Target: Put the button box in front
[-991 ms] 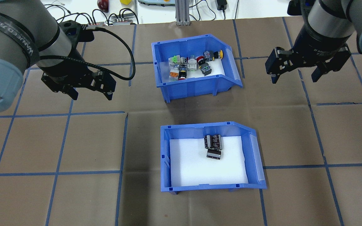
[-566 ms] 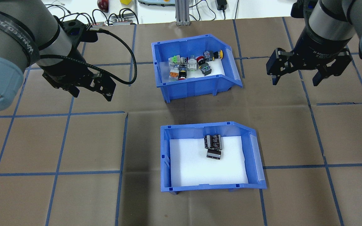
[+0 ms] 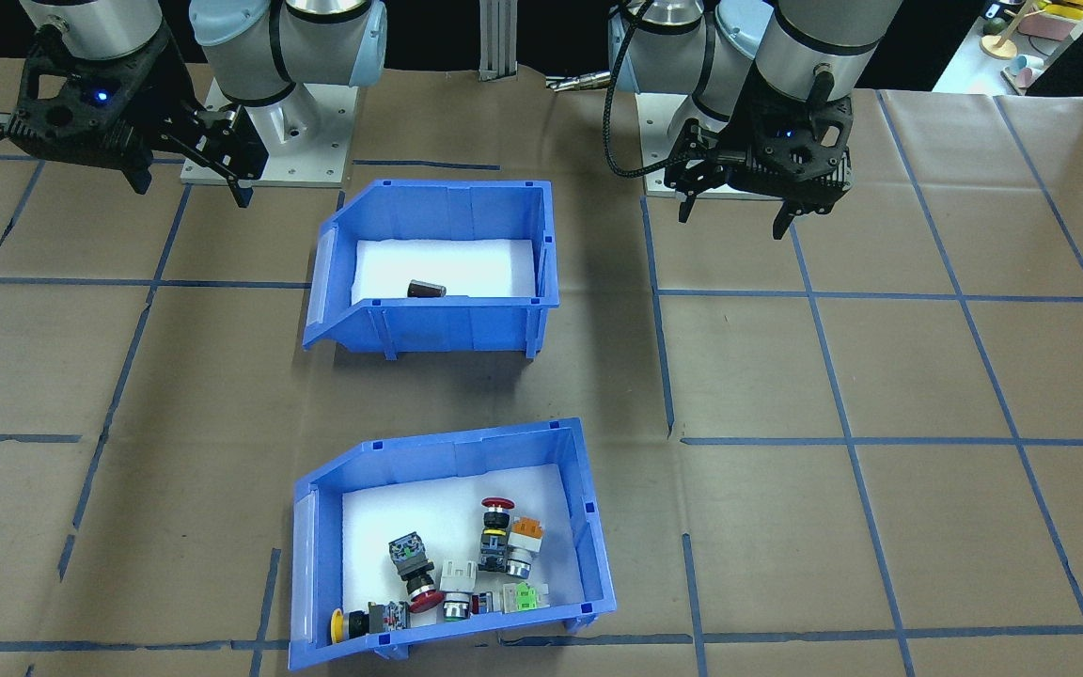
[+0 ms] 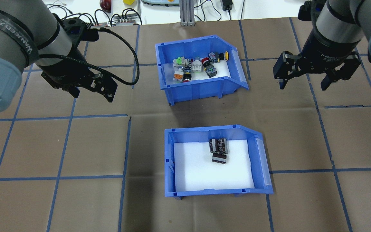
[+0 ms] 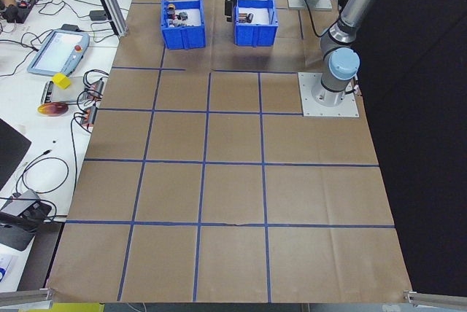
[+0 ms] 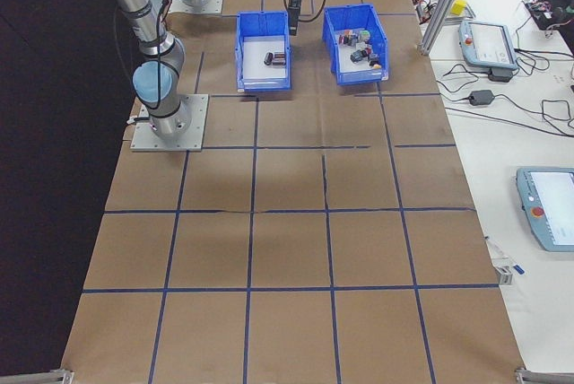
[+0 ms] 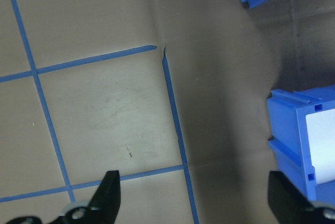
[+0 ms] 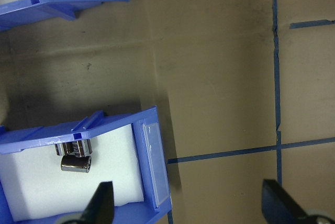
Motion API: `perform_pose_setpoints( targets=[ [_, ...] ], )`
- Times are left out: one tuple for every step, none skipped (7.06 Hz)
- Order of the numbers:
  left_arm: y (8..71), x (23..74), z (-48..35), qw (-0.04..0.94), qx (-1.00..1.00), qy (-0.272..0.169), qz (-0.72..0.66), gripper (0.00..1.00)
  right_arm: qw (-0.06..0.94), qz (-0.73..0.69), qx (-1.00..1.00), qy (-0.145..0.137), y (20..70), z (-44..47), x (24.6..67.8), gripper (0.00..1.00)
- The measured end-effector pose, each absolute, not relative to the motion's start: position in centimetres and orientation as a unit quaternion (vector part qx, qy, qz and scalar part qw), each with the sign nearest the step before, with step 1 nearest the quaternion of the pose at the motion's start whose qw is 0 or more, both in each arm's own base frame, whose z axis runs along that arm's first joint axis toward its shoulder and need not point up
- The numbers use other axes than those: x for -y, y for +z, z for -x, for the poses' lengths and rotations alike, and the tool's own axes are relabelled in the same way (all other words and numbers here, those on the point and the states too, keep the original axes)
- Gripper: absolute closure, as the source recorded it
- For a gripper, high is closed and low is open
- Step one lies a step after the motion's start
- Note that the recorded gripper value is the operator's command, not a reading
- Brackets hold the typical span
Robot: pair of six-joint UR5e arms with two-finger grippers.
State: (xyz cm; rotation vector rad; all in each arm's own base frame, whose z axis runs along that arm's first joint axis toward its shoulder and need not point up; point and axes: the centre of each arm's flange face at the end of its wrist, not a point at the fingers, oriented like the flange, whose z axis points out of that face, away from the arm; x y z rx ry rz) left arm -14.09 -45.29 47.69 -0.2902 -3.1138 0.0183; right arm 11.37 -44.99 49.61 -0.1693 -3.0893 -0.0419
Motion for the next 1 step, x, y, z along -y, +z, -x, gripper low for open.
perform_pose_setpoints(
  targets=[
    [47.83,45.34,14.06,0.006,0.996,0.008,0.09,0.01,0.024,0.055,0.998,-0.015,49.64,-11.37,44.89,0.0]
  ],
)
